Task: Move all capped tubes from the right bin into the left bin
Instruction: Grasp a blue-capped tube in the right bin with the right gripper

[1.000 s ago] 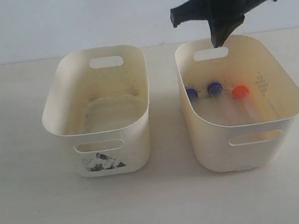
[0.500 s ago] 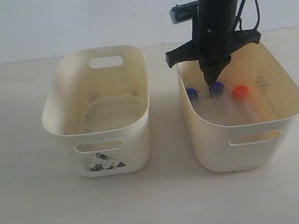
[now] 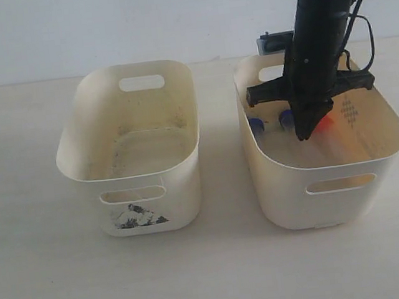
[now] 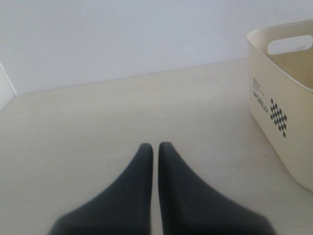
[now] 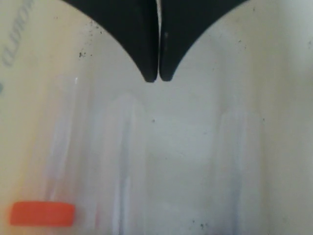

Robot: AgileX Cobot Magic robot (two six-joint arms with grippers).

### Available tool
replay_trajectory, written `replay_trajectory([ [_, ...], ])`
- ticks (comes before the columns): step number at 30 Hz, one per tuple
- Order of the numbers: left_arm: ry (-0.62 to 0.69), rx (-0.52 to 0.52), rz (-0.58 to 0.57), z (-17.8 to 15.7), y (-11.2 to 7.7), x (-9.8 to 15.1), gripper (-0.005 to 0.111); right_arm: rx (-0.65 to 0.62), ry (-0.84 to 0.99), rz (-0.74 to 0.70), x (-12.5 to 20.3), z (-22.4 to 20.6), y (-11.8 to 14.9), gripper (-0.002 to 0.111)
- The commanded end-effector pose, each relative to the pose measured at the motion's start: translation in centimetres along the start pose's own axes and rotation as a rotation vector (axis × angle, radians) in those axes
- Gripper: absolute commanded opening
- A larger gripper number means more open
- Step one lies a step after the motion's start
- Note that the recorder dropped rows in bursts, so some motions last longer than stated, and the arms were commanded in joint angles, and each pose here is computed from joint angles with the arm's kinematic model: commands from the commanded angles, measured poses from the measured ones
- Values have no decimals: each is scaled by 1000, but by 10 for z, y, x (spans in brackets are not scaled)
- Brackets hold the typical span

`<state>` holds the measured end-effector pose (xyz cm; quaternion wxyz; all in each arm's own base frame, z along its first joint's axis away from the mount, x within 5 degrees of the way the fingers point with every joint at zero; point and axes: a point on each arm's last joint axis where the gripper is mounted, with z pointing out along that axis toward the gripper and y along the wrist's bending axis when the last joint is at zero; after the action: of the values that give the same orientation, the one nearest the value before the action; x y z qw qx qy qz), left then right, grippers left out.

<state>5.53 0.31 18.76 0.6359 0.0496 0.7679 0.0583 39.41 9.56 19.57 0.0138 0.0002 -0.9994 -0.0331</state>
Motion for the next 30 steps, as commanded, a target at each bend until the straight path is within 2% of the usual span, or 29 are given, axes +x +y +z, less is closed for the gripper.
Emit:
replay_trajectory([
  [1,-16,-1,-13,-1,0,-2,4,-6,-19,4,1,7,-2,0],
  [8,-16,-1,-13,-1,0,-2,4,2,-107,-7,-8,11,-3,0],
  [13,-16,-1,-13,-1,0,-2,4,19,-85,-19,-11,25,-5,7],
  [16,-16,-1,-13,-1,0,-2,4,19,-102,-21,-14,29,-5,17],
  [19,-16,-1,-13,-1,0,-2,4,14,-128,-21,-17,29,-4,37],
  [21,-15,-2,-13,-1,0,-2,4,12,-140,-21,-18,28,-4,54],
  [23,-15,-2,-13,-1,0,-2,4,17,-138,-24,-18,29,-4,65],
  [30,-15,-2,-13,-1,0,-2,4,64,-151,-22,-20,31,-8,67],
])
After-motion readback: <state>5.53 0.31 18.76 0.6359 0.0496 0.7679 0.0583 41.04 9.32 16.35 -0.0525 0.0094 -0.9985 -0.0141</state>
